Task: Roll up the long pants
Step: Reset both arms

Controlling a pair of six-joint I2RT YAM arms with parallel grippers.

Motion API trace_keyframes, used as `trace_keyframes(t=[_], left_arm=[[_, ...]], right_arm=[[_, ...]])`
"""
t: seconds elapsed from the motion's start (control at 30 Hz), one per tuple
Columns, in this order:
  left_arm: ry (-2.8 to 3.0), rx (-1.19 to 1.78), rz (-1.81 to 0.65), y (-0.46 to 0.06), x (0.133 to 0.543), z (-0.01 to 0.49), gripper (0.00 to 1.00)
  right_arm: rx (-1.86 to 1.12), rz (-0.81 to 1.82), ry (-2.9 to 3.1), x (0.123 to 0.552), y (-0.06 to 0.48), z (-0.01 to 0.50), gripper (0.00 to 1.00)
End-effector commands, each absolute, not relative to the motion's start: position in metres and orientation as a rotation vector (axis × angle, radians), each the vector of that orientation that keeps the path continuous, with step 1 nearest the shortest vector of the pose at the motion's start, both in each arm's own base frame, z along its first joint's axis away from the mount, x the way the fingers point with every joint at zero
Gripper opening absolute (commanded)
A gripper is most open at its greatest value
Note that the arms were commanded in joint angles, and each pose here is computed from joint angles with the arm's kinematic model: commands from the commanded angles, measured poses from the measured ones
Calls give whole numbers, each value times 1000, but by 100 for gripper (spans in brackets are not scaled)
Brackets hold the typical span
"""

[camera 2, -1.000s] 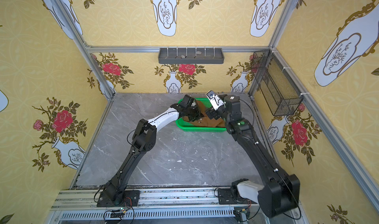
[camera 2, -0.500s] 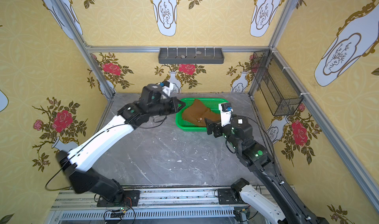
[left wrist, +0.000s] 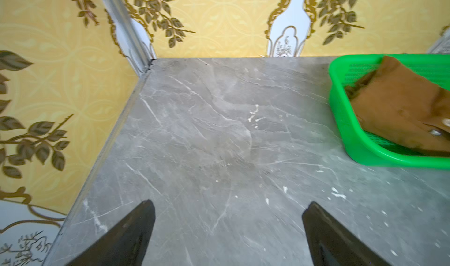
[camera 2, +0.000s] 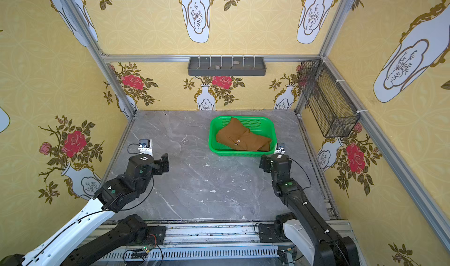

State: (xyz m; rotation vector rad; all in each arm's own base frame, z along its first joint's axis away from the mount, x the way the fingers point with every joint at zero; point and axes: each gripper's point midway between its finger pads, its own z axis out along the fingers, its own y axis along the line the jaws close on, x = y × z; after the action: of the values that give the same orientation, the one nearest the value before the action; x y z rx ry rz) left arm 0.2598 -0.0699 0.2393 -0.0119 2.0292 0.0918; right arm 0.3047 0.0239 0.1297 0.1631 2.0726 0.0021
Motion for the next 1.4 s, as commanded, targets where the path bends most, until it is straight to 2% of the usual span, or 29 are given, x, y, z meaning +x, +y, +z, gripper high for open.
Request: trace_keyframes(t=[0.0, 0.17, 0.27, 0.4, 0.57, 0.73, 0.9, 1.0, 1.1, 1.17, 1.3, 1.37], left_arm=[[1976, -14, 143, -65, 270, 244, 99], [2026, -39, 240, -50, 285, 206, 99], [2041, -78, 269, -39, 284, 187, 99], [1942, -117, 240, -30, 281, 192, 99], [1922, -199, 437, 2, 285, 184, 99], [1947, -126, 470, -3, 307, 164, 99], [1829, -72, 443, -2, 322, 153, 99], [1773, -46, 491, 12, 320, 147, 99], [1713, -24, 411, 14, 322, 149, 99], [1724, -40, 312, 16, 325, 142, 99], [1761, 8, 219, 13, 334, 120, 99], [1766, -22, 253, 22, 345, 118, 99]], right_arm=[[249, 119, 1965, 322, 14, 149, 97], [285, 24, 1987, 317, -1, 127, 98], [303, -26, 1931, 310, -11, 130, 98], [281, -39, 1817, 297, -15, 129, 97], [331, -48, 1682, 289, -25, 131, 98], [314, -275, 1743, 305, -43, 125, 98], [181, -262, 1878, 348, -23, 106, 97], [144, -210, 1790, 347, -18, 107, 97], [201, -64, 1844, 339, -26, 90, 97], [229, -87, 1747, 334, -38, 100, 98], [188, -76, 1805, 341, -30, 93, 97], [187, -61, 1855, 345, -27, 88, 98]])
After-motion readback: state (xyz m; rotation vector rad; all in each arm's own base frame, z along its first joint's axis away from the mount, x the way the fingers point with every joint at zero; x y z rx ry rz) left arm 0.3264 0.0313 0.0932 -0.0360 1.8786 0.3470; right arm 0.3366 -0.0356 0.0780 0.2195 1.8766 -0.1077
